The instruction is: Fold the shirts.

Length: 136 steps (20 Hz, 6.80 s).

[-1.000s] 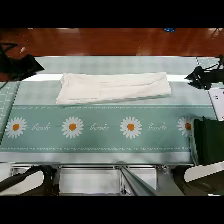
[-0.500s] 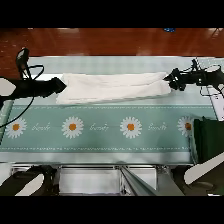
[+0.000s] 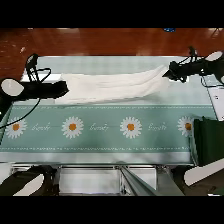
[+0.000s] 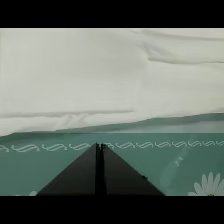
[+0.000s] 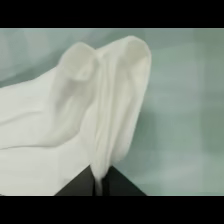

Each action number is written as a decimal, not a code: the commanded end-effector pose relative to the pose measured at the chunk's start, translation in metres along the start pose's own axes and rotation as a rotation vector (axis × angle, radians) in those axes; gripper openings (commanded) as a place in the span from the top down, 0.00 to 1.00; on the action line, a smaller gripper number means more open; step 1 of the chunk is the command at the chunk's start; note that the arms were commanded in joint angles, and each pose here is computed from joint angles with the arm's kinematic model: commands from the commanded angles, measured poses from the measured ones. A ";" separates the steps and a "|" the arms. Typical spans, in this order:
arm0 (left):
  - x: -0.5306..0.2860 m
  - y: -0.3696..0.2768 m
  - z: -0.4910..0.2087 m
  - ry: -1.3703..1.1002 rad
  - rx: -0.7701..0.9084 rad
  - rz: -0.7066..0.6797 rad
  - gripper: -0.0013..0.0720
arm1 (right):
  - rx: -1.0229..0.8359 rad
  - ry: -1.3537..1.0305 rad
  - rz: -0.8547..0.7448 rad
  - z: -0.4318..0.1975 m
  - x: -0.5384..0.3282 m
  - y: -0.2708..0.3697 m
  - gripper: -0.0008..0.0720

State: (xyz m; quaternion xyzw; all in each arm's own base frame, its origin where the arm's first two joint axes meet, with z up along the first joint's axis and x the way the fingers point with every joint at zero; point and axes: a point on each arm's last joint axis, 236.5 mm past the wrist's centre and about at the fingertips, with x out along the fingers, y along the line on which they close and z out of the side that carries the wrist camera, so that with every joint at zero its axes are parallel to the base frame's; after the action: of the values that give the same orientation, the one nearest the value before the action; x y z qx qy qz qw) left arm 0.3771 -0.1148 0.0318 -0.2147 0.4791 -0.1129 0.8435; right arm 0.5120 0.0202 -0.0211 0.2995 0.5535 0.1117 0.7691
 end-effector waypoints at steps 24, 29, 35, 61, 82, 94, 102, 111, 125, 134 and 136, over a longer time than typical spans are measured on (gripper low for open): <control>0.172 -0.299 -0.257 0.787 0.305 -0.413 0.97 | -0.290 -0.331 0.059 -0.197 -0.212 0.126 0.95; 0.165 -0.293 -0.192 0.701 0.234 -0.425 0.97 | -0.290 -0.327 0.060 -0.198 -0.212 0.126 0.95; 0.079 -0.196 0.008 0.372 0.218 -0.304 0.97 | -0.296 -0.321 0.119 -0.197 -0.209 0.138 0.95; -0.064 0.012 -0.065 0.031 -0.002 -0.007 0.97 | -0.284 0.082 0.319 -0.148 0.138 0.293 0.89; -0.115 -0.014 -0.035 -0.118 0.013 -0.057 0.97 | 0.268 -0.144 -0.056 -0.250 -0.024 -0.007 0.42; -0.088 -0.012 -0.061 -0.042 -0.017 -0.069 0.97 | 0.286 0.097 0.093 -0.268 0.070 0.054 0.42; -0.085 -0.014 -0.062 -0.031 -0.040 -0.081 0.96 | 0.064 0.264 0.050 -0.258 0.114 0.095 0.62; -0.085 -0.014 -0.062 -0.030 -0.064 -0.082 0.97 | -0.102 0.138 0.166 -0.196 0.089 0.160 0.95; -0.085 -0.014 -0.062 -0.031 -0.064 -0.082 0.97 | -0.324 -0.226 0.376 -0.031 -0.132 0.270 0.96; -0.090 -0.017 -0.038 -0.126 -0.014 -0.087 0.97 | -0.136 -0.467 0.098 -0.015 -0.298 0.135 0.96; -0.092 -0.017 -0.029 -0.166 -0.013 -0.087 0.97 | -0.074 -0.513 0.001 -0.029 -0.329 0.105 0.96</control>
State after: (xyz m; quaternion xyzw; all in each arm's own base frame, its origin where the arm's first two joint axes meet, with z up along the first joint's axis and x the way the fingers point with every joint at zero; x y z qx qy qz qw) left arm 0.2951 -0.1051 0.0889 -0.2514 0.4240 -0.1322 0.8600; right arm 0.4232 -0.0043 0.2898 0.2896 0.3263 0.1327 0.8900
